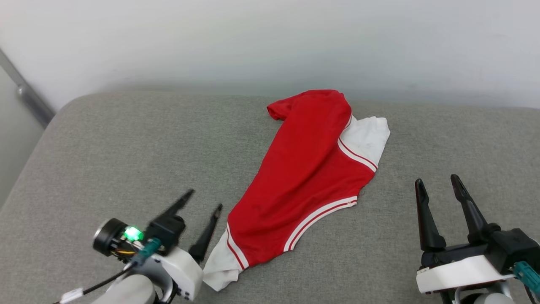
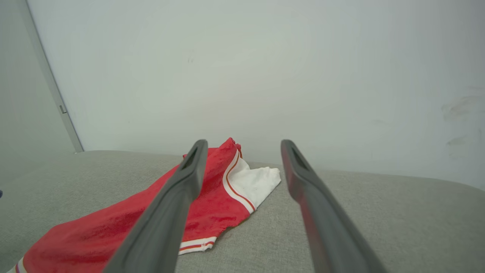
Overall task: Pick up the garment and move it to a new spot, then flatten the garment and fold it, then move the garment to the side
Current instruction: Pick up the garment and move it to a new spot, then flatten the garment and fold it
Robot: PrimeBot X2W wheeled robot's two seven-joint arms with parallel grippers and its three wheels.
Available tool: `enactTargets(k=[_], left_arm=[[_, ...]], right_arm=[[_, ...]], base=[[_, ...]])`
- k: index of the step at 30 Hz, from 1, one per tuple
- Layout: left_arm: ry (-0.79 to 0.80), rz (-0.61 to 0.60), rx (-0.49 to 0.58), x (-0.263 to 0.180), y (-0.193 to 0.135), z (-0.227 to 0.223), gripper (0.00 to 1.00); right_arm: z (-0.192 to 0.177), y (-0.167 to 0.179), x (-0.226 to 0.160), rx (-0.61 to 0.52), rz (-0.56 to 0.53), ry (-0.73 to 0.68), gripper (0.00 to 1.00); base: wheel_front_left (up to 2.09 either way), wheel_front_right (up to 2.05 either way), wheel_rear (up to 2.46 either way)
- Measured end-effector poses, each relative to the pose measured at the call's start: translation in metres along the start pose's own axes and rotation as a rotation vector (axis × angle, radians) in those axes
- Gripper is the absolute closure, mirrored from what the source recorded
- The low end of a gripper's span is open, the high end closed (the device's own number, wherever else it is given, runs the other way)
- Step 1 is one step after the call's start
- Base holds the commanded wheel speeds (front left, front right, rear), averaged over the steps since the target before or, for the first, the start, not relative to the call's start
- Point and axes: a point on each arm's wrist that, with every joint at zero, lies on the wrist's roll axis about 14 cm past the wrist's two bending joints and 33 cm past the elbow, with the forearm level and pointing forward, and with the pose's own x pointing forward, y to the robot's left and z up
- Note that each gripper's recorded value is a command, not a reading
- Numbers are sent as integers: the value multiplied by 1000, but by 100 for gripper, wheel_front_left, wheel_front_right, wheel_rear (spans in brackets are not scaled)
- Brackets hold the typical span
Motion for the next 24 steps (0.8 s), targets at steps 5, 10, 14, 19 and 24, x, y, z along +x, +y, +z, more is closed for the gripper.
enactTargets(k=[5, 10, 14, 19, 24], left_arm=[[-175, 225, -195, -14, 32, 48, 0], [-239, 375, -265, -44, 55, 52, 0], [-222, 408, -289, -57, 50, 38, 0], [-207, 436, -254, -60, 55, 31, 0], [-170, 440, -250, -59, 53, 18, 0]], right_arm=[[-3, 2, -3, 35, 0, 7, 0], [-9, 3, -2, 30, 9, 27, 0], [-28, 2, 1, 60, 26, 118, 0], [-41, 0, 30, -1, 123, 281, 0], [-63, 5, 63, -81, 247, 530, 0]], base=[[0, 0, 0], [0, 0, 0], [0, 0, 0], [0, 0, 0], [0, 0, 0]])
